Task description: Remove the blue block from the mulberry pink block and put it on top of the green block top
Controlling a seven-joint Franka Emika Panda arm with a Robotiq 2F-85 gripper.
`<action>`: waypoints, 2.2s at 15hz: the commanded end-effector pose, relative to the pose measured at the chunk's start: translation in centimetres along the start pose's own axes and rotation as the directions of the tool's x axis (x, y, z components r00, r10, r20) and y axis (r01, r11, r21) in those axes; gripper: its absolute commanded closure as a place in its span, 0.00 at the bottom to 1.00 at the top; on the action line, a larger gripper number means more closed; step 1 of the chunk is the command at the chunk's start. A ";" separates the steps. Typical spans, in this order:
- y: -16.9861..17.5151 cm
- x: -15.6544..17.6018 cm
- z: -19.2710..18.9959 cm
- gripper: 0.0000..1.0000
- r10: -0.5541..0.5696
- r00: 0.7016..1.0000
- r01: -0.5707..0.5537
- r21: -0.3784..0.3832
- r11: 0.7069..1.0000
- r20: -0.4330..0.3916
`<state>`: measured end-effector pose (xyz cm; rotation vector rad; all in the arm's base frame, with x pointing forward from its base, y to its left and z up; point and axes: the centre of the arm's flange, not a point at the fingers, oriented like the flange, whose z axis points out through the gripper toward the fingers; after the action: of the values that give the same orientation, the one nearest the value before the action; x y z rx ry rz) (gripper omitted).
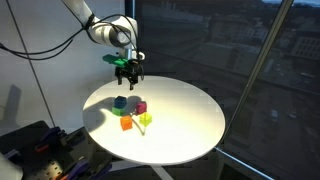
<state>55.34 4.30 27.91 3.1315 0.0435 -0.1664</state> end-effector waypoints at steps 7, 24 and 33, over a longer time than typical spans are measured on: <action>2.8 -4.7 -5.7 0.00 0.168 0.983 -0.165 0.040 0.985 -0.074; 3.2 -14.7 -6.4 0.00 0.130 0.975 -0.122 0.056 0.991 -0.182; 4.3 -16.5 -8.7 0.00 0.141 0.960 -0.125 0.078 0.989 -0.243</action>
<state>40.99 0.51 37.39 3.1633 -0.1855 0.1908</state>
